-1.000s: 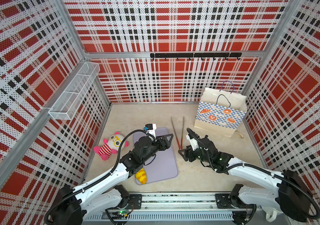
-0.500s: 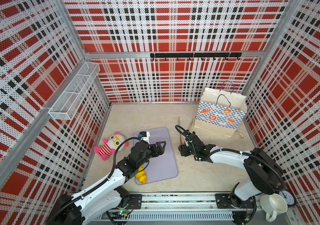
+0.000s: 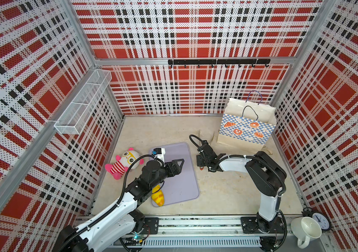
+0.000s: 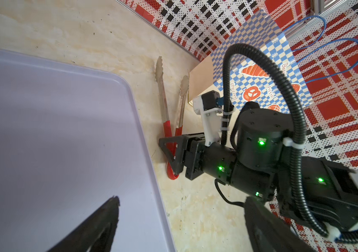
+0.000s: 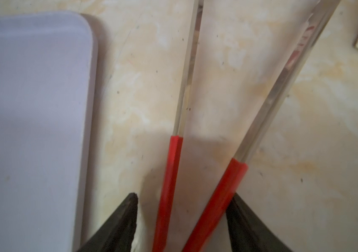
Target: Place the fake bread into the paper bag
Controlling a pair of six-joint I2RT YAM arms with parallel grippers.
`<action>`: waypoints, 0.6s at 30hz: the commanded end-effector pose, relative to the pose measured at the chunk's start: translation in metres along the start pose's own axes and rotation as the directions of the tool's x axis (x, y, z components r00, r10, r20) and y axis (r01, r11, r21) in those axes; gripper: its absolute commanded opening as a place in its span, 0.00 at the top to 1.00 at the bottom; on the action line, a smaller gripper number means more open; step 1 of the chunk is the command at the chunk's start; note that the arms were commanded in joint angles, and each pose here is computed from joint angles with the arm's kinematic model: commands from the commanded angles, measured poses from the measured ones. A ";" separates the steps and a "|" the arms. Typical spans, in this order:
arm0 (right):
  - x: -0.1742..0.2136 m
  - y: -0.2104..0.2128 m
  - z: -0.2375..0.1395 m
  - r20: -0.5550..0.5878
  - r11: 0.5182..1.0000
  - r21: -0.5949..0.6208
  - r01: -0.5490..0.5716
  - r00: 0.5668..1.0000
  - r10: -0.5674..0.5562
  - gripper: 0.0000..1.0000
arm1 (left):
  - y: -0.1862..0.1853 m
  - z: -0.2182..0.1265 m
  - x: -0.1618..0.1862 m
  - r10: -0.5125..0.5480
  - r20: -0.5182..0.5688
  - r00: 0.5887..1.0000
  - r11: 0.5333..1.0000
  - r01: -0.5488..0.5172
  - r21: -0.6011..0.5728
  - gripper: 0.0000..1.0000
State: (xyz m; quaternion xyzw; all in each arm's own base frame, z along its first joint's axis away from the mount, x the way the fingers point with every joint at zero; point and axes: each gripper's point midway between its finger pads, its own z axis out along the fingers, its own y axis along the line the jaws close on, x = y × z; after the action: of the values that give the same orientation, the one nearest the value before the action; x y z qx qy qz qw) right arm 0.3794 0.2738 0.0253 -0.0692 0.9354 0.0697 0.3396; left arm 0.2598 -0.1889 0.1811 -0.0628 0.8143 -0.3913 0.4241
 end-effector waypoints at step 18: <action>-0.021 -0.020 0.030 0.024 0.984 0.156 0.088 0.995 -0.093 0.46 | 0.006 -0.006 -0.003 0.015 -0.001 1.000 1.000 -0.015 -0.002 0.07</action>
State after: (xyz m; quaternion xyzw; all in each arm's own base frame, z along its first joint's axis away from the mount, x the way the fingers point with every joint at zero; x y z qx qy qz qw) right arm 0.4121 0.2683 0.0266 -0.0855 0.9236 0.0030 0.3736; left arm 0.2613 -0.1822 0.1856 -0.0640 0.8103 -0.3927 0.4302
